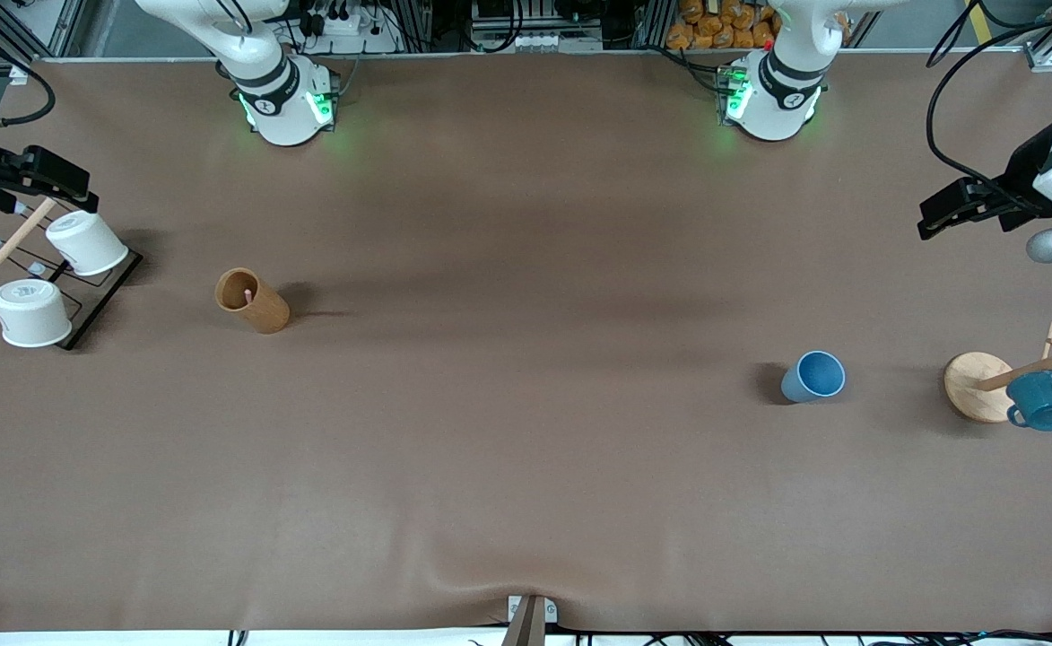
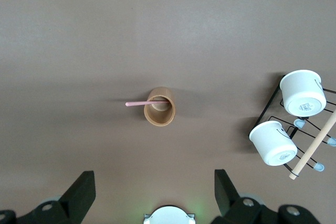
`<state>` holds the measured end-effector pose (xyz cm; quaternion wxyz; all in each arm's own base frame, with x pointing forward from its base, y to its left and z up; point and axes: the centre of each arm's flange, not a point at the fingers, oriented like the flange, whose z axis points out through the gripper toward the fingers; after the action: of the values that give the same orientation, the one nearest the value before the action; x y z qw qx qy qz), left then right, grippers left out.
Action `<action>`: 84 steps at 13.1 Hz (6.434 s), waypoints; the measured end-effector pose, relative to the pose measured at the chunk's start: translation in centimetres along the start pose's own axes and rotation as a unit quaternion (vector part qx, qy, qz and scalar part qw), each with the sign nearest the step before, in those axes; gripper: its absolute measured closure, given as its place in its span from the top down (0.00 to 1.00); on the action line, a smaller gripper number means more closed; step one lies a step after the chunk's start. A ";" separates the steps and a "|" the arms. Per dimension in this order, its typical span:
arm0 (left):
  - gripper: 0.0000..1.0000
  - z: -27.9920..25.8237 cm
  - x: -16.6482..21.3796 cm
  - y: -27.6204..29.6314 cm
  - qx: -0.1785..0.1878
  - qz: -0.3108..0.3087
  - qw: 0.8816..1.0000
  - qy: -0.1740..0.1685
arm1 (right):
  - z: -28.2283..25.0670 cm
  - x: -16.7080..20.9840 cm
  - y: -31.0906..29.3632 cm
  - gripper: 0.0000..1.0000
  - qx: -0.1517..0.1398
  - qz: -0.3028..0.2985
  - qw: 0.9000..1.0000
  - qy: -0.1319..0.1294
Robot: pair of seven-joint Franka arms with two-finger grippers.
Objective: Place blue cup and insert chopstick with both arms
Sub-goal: 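Reach the left gripper toward the small blue cup, then grasp the blue cup with the left gripper while the right gripper reaches the bamboo cup, then carry the blue cup to mid-table while the right gripper grasps the chopstick, then release the blue cup with the left gripper while the right gripper lifts the chopstick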
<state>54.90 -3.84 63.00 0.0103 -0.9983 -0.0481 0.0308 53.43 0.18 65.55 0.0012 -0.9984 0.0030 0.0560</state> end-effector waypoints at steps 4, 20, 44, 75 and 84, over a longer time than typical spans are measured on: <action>1.00 -0.2 -0.1 -0.4 0.000 0.003 1.000 0.002 | 0.0 0.0 0.0 1.00 0.000 0.000 1.000 0.000; 1.00 21.8 9.1 -3.6 -0.017 -0.025 0.999 0.036 | 0.2 0.1 0.0 1.00 0.000 0.000 1.000 -0.001; 0.05 36.3 8.8 1.1 -0.025 0.043 0.999 0.018 | 18.1 6.1 -4.1 1.00 -0.006 -0.036 0.996 -0.083; 0.16 36.3 -11.3 47.3 -0.036 -0.069 0.996 -0.034 | 31.4 5.1 -8.0 0.59 -0.051 -0.054 0.991 -0.116; 1.00 26.6 -7.2 42.6 -0.031 -0.141 0.989 -0.023 | 31.2 5.8 -7.4 0.11 -0.051 -0.047 0.991 -0.112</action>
<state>50.18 -46.44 35.90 -0.0171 -0.9804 -0.1899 0.0504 55.74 7.59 33.91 -0.0471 -0.9836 -0.0468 0.1676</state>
